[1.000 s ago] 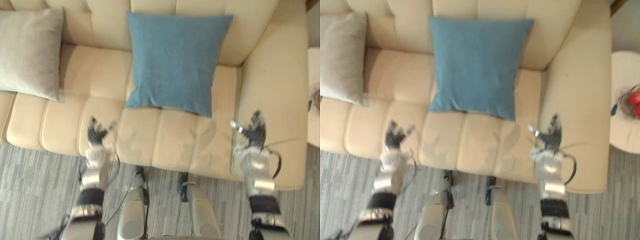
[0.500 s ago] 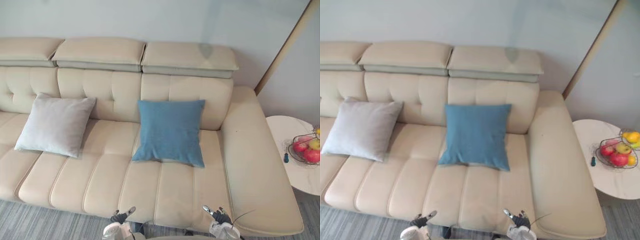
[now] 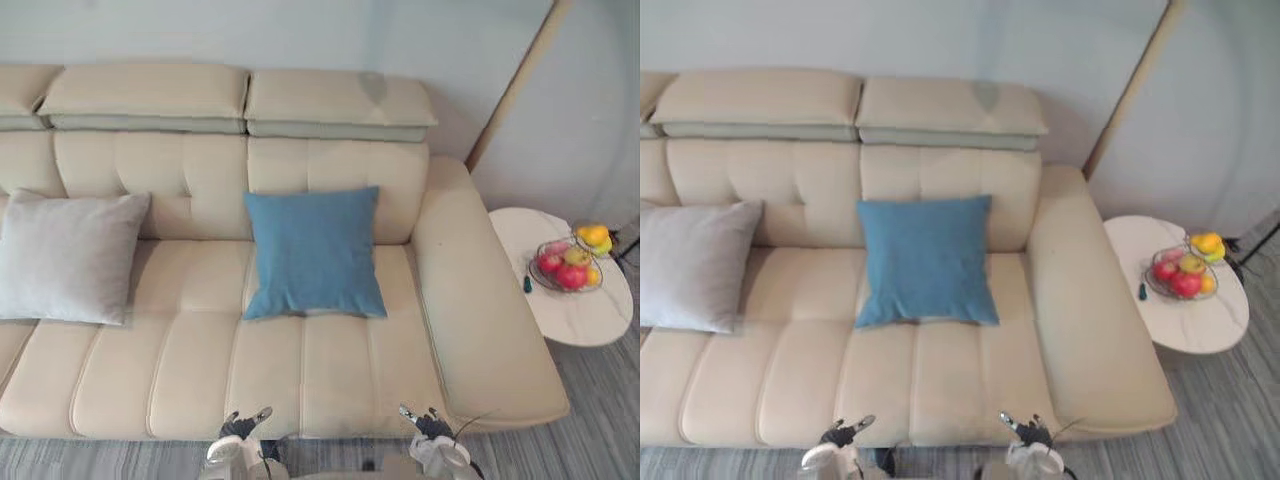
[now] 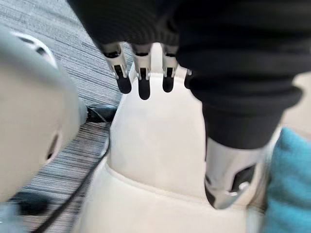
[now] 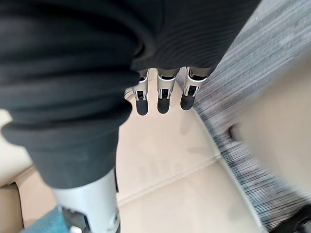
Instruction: Pick up cushions and gather them together orderly.
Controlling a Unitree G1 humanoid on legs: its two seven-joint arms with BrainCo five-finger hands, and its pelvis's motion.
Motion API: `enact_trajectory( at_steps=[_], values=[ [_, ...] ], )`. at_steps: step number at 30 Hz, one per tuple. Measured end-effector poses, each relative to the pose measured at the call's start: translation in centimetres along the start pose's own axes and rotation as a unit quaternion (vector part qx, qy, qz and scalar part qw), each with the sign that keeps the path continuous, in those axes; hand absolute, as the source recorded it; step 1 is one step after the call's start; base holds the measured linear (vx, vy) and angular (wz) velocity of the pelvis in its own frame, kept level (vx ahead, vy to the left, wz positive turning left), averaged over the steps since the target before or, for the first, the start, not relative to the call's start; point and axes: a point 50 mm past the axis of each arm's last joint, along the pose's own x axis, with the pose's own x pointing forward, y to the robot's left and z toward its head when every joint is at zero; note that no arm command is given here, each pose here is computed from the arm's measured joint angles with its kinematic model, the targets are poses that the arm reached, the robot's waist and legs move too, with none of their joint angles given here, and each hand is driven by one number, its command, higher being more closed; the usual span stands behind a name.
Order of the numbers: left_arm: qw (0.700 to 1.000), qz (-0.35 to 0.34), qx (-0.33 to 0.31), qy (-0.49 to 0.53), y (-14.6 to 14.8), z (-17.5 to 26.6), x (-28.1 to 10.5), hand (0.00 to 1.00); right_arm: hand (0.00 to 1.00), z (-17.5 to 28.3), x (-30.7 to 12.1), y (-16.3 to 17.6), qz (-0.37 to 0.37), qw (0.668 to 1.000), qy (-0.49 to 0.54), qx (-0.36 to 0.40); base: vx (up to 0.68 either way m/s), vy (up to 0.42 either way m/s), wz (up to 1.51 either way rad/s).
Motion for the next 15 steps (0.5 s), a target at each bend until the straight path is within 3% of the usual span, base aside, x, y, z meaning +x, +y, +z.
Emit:
enact_trajectory(
  at_steps=[8, 15],
  values=[
    [1.0, -0.006, -0.006, -0.012, -1.8, 0.6, -0.2, 0.0, 0.0, 3.1, 0.6, 0.2, -0.011, 0.999, -0.046, -0.02, -0.17, -0.248, 0.09],
    [1.0, -0.003, -0.016, -0.013, -1.8, 0.8, -0.1, 0.0, 0.0, 1.4, 0.5, -1.1, -0.035, 0.999, -0.016, -0.025, -0.24, -0.093, 0.01]
  ],
)
